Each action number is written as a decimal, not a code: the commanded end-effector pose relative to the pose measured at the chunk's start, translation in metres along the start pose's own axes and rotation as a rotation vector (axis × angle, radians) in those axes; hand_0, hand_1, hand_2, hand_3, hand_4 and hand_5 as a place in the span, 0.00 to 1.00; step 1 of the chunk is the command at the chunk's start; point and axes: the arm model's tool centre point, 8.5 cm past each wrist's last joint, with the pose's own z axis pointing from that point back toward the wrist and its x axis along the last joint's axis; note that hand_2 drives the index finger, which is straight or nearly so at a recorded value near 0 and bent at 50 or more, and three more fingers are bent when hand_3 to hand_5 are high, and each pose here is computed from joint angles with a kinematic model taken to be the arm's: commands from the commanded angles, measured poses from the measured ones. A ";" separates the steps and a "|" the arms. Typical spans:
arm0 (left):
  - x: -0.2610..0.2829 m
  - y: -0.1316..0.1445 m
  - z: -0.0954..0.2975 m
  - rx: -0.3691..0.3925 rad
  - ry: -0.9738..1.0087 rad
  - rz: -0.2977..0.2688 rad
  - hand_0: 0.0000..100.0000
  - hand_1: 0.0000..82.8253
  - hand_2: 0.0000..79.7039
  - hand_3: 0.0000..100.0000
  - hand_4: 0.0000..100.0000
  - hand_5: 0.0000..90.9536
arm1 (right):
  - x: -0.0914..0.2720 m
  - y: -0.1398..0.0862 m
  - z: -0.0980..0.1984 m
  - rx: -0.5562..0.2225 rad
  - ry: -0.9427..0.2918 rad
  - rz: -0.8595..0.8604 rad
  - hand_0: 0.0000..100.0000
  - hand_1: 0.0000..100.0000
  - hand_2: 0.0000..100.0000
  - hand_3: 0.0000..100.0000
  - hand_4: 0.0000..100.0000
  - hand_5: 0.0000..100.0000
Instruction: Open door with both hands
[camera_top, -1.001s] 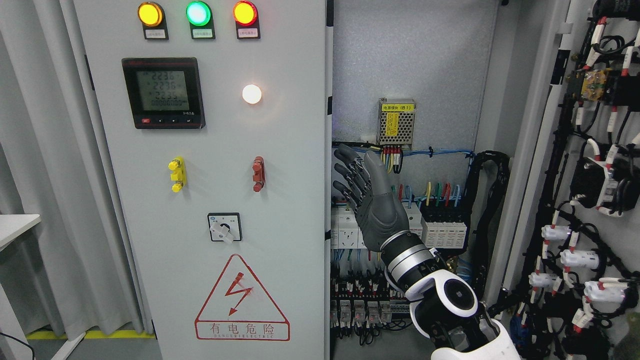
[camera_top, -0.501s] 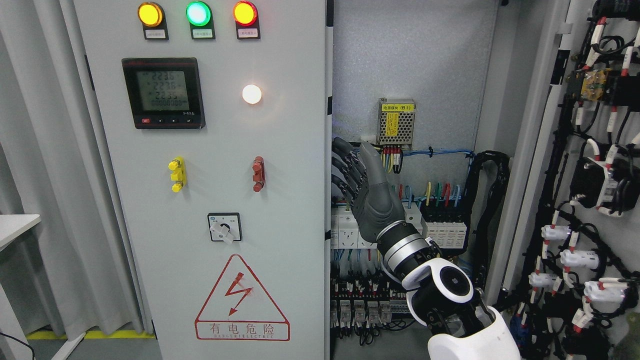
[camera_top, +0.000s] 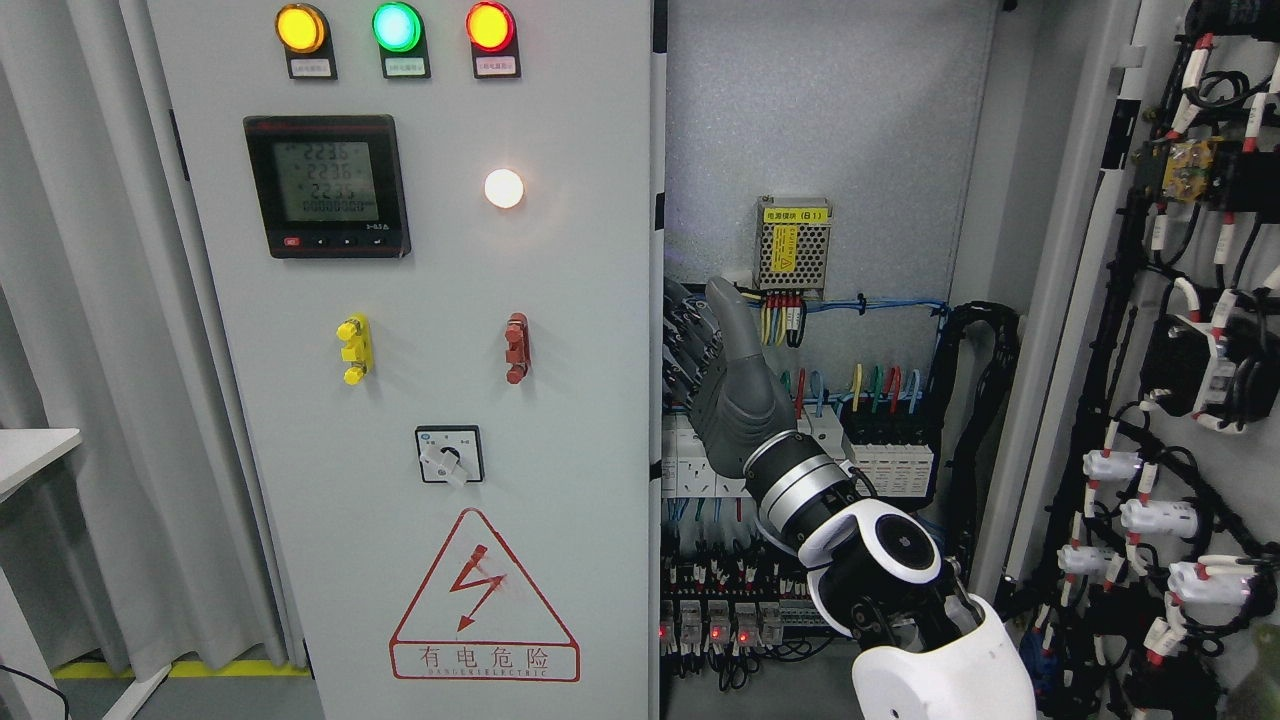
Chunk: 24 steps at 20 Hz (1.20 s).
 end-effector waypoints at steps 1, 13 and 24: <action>0.002 0.020 0.003 0.031 -0.002 0.001 0.29 0.00 0.04 0.03 0.03 0.00 | -0.002 -0.004 -0.004 0.001 0.010 -0.011 0.22 0.00 0.00 0.00 0.00 0.00; 0.004 0.019 0.003 0.030 -0.006 0.001 0.29 0.00 0.04 0.03 0.03 0.00 | 0.005 -0.012 -0.001 0.053 -0.025 -0.032 0.22 0.00 0.00 0.00 0.00 0.00; 0.002 0.020 0.003 0.031 -0.002 0.002 0.29 0.00 0.04 0.03 0.03 0.00 | 0.000 -0.013 -0.001 0.075 -0.012 -0.038 0.22 0.00 0.00 0.00 0.00 0.00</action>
